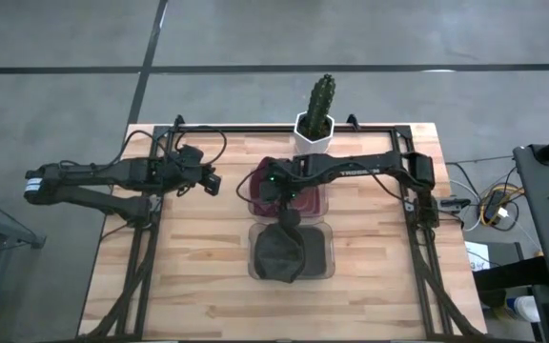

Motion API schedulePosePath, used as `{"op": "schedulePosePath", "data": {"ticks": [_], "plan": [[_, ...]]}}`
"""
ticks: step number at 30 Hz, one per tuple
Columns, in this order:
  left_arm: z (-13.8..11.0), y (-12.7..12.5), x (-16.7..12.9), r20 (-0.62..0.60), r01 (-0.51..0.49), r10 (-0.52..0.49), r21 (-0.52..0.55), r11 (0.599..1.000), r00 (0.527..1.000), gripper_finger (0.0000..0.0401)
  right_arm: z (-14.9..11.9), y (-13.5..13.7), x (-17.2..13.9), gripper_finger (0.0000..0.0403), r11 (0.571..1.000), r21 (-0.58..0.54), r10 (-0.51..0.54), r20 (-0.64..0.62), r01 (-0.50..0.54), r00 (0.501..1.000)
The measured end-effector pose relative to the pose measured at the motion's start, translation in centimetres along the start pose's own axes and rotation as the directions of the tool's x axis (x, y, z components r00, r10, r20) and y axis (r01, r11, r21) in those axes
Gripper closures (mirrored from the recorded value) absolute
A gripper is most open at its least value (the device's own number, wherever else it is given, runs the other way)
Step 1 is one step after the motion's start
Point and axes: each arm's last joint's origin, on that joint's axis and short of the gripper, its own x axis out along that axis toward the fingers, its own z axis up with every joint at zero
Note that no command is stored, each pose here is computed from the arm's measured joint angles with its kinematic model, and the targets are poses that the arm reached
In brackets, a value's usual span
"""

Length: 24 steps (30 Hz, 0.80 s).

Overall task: Pick & Place hat
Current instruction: Put the red cap into the top transparent bin

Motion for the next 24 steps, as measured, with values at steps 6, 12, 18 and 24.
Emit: {"op": "schedulePosePath", "data": {"ticks": [6,12,18,24], "plan": [[0.02,-0.01,0.0,0.003,0.0,0.0,-0.001,1.0,1.0,0.0327,0.16,-0.15,-0.16,0.0222,0.999,-0.002,-0.04,-0.002,0.04,0.999],[0.06,0.02,0.0,0.016,-0.012,0.012,-0.002,1.0,1.0,0.0327,0.05,-0.09,-0.06,0.0269,0.999,-0.004,-0.039,-0.007,0.038,0.999],[0.09,0.04,0.0,0.026,-0.021,0.021,-0.002,1.0,0.999,0.0327,0.02,-0.09,-0.03,0.0326,0.999,-0.001,-0.038,-0.007,0.038,0.999],[0.09,0.05,0.0,0.026,-0.022,0.022,-0.002,1.0,0.999,0.0327,0.01,-0.07,-0.02,0.0387,0.999,-0.003,-0.038,-0.009,0.038,0.999]]}}
